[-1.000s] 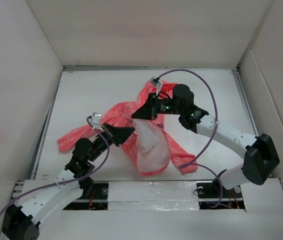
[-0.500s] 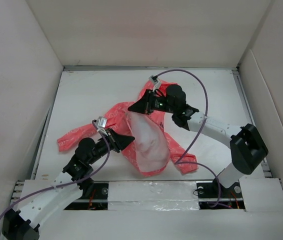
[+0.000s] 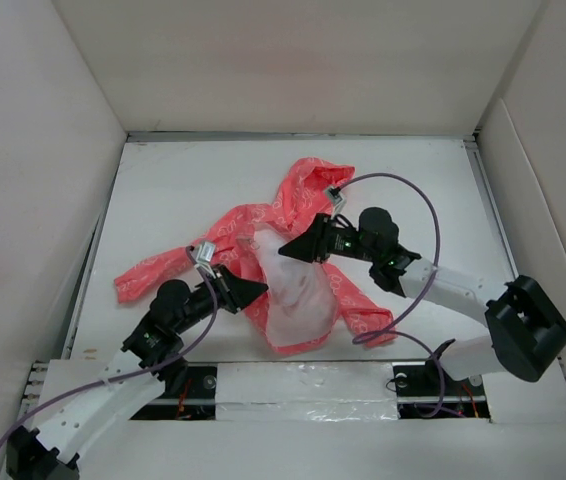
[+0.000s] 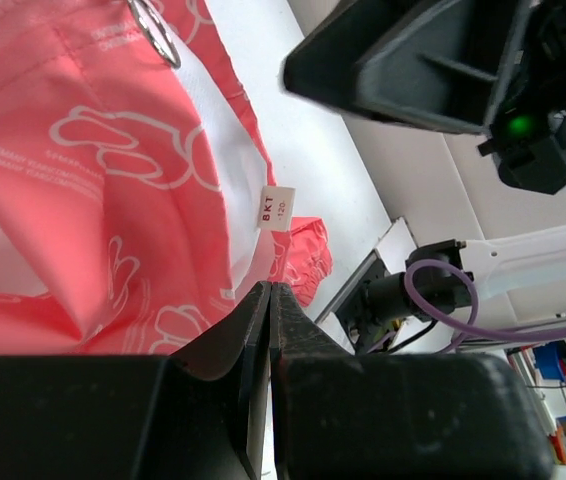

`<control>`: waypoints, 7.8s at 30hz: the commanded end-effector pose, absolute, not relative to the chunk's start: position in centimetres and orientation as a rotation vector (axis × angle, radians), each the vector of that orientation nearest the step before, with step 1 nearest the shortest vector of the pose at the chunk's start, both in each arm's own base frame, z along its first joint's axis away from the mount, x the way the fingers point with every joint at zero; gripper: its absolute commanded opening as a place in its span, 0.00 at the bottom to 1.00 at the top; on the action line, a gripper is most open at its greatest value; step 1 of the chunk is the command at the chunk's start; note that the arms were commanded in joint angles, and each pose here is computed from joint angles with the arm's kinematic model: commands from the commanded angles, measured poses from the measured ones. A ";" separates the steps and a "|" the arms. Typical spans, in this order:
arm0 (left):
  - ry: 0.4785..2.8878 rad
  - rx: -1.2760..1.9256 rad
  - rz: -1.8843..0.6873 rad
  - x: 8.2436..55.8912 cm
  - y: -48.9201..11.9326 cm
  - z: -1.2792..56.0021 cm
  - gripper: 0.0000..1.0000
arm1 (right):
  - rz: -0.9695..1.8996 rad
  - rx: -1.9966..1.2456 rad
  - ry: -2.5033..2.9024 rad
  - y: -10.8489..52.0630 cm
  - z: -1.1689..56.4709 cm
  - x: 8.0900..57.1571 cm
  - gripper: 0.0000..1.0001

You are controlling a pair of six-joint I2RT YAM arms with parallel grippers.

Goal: Zip up the jacket

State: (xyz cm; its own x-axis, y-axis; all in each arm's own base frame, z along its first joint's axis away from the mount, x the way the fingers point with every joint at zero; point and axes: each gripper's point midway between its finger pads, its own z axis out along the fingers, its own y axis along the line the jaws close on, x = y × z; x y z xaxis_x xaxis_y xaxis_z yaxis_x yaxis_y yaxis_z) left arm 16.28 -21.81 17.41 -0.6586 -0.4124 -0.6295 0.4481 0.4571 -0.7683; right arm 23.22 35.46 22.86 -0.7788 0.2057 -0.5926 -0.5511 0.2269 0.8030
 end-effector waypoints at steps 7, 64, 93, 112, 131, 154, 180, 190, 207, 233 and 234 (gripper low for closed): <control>1.744 -0.075 -1.151 17.3 -18.3 22.3 0.00 | 1.393 -0.435 1.733 33.5 27.4 24.1 0.33; 1.612 -0.735 -0.630 43.9 -9.6 20.8 0.69 | 0.998 -0.386 1.678 26.0 25.3 26.3 0.04; 1.683 -0.577 -0.963 27.7 -14.0 23.0 0.47 | 0.457 -0.792 1.939 36.8 18.3 43.3 0.47; 1.727 -0.807 -1.274 24.2 -15.8 19.2 0.52 | 0.279 -0.592 1.915 32.7 16.9 24.5 0.01; 1.835 -0.688 -0.593 29.7 -10.6 17.2 0.63 | 0.384 -0.681 2.186 31.5 5.9 8.0 0.52; 2.071 -0.711 -0.574 52.5 -14.2 6.3 0.58 | 0.648 -0.354 1.761 24.4 24.4 14.6 0.41; 1.761 -0.688 -1.123 26.4 -17.3 20.0 0.00 | 0.670 -0.512 1.732 27.4 24.7 16.2 0.00; 1.738 -0.838 -1.225 24.0 -16.8 16.3 0.48 | 0.698 -0.528 1.738 27.2 24.8 15.7 0.00; 1.735 -0.821 -1.200 26.7 -18.2 15.8 0.47 | 0.739 -0.540 1.744 27.6 25.0 15.2 0.00; 1.690 -0.778 -1.226 28.5 -19.3 15.9 0.31 | 0.807 -0.598 1.710 28.9 25.8 14.3 0.00; 1.689 -0.782 -1.223 28.5 -19.3 15.9 0.28 | 0.809 -0.604 1.710 29.0 25.7 14.3 0.00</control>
State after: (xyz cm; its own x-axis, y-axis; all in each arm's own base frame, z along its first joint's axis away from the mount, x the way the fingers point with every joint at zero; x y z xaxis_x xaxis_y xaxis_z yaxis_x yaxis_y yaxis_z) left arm 27.56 -18.89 12.47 -0.4483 -0.8493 -0.2787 -0.0913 0.3537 -0.9309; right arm 14.12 28.00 22.29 -0.3145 -0.0705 -0.9466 -0.7181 0.6698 0.1887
